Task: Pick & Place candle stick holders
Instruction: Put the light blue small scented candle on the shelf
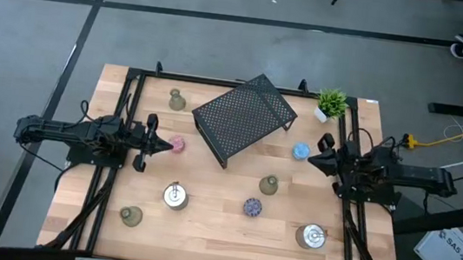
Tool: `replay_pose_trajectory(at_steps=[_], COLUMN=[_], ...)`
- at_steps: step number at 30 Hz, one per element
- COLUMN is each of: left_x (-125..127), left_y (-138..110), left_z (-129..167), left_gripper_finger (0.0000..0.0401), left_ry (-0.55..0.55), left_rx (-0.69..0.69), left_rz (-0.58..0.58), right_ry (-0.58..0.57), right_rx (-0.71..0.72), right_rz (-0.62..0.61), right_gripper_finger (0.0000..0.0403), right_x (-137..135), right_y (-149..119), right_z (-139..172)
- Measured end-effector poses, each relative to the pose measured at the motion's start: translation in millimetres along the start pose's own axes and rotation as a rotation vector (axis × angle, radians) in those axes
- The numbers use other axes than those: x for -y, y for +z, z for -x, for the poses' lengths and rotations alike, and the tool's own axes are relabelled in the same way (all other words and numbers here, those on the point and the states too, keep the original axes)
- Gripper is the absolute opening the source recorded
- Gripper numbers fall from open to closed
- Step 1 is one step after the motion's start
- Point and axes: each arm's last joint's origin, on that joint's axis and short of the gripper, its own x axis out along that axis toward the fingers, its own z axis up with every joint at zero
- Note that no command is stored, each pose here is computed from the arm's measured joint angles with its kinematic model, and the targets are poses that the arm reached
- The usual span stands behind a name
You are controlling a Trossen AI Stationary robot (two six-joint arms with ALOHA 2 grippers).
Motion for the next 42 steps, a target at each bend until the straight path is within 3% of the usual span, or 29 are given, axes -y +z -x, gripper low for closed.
replay_pose_trajectory(at_steps=[11, 31, 42], left_x=[0.0, 0.0, 0.0], left_y=[0.0, 0.0, 0.0], left_z=[0.0, 0.0, 0.0], left_gripper_finger=[0.0008, 0.0008, 0.0008], left_ry=[0.0, 0.0, 0.0], left_rx=[0.0, 0.0, 0.0], left_rz=[0.0, 0.0, 0.0], right_ry=[-0.022, 0.011, -0.001], right_rx=[-0.08, 0.013, -0.02], right_rz=[0.009, 0.058, 0.114], right_gripper_finger=[0.0018, 0.0018, 0.0018], right_x=[-14.6, -45.8, -64.3], right_y=[39.8, 128.9, 183.9], right_z=[-3.4, -18.4, -35.2])
